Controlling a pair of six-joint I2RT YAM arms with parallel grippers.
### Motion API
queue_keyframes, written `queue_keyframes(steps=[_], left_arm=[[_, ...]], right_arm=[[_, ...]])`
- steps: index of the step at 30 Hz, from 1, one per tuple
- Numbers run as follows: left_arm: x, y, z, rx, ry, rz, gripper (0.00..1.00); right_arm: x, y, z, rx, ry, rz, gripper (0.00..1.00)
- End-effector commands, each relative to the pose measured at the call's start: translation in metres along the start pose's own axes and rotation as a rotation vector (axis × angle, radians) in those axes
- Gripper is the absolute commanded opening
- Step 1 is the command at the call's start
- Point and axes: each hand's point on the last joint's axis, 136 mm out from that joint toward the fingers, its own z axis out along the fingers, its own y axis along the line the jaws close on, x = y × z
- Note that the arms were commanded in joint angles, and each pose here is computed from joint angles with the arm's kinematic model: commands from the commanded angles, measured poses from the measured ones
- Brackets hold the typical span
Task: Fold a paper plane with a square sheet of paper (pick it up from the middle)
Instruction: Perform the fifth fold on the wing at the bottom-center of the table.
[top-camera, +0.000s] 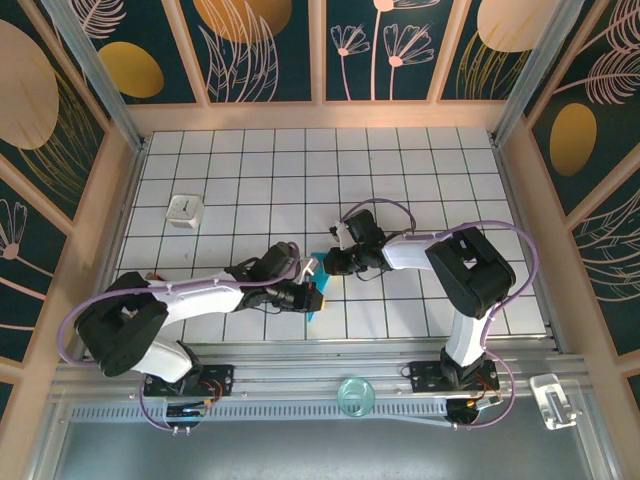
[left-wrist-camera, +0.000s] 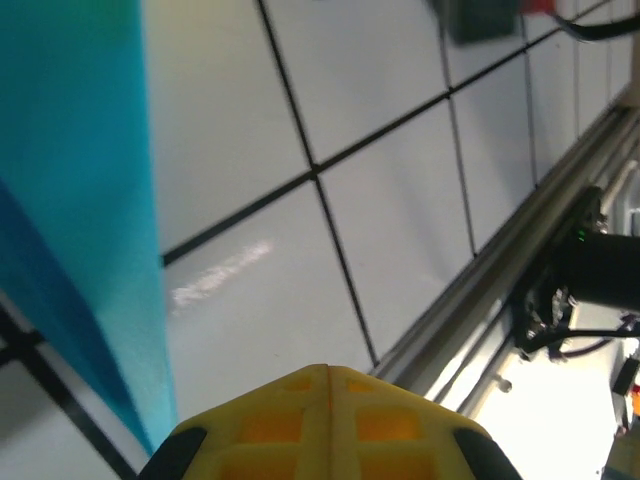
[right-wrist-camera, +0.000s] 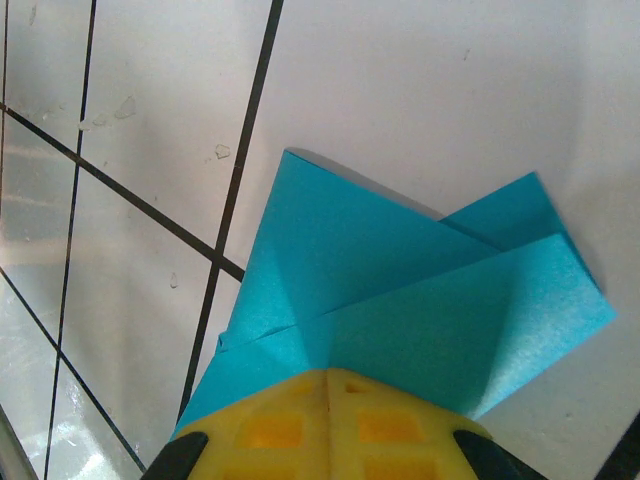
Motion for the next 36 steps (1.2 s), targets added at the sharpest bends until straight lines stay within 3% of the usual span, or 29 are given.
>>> queue_keyframes(steps=[1,11,24,36], left_arm=[[-0.006,0.009,0.005,-0.027,-0.009,-0.013,0.00],[0.001,0.036,0.011,-0.073,0.014,-0.036,0.00],[-0.010,0.038,0.010,-0.053,-0.023,-0.065,0.00],[0.012,0.066,0.014,-0.137,0.037,-0.088,0.00]], right_arm=[[0.040,-0.055,0.010,0.211,0.110,0.060,0.05],[0.041,-0.056,0.010,0.215,0.115,0.059,0.05],[0.041,-0.056,0.011,0.213,0.116,0.059,0.04],[0.035,-0.052,0.010,0.205,0.105,0.053,0.05]])
